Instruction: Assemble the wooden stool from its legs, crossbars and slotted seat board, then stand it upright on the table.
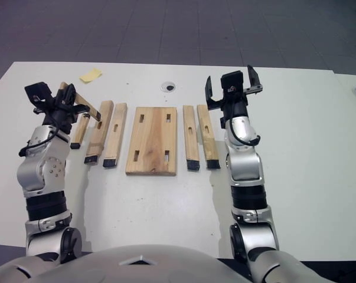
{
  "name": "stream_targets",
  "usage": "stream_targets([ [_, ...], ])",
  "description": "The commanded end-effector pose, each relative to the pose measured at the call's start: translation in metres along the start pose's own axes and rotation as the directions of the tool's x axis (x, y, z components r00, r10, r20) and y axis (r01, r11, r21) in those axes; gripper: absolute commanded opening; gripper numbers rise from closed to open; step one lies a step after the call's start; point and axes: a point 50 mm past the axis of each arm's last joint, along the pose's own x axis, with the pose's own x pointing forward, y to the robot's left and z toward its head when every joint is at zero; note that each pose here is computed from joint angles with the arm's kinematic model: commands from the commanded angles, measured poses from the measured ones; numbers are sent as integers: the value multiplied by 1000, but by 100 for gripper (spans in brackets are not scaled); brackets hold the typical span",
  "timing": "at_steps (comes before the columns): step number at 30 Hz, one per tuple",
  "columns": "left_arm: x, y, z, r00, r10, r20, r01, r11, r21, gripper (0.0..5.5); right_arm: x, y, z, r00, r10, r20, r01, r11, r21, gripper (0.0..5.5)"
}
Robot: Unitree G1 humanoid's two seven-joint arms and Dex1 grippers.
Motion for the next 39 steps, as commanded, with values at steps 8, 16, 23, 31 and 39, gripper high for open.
stream_targets([
  [8,-3,6,-14,1000,14,-27,-14,999,34,42,2,-1,4,1000,17,15,-17,1000,1,540],
  [16,-8,10,-9,999,21,-28,-19,999,46,42,-2,-2,2,1000,11,5,-11,1000,1,540],
  [23,-14,11,-13,998,19,-61,-16,998,54,42,-7,0,0,1000,10,-10,-10,1000,5,540],
  [31,-16,10,-34,990,16,-143,-5,997,80,42,-9,1,0,1000,7,-17,-6,1000,12,540],
  [39,-18,17,-50,979,54,-198,-15,981,193,42,-8,1,4,1000,4,-12,-4,1000,20,540],
])
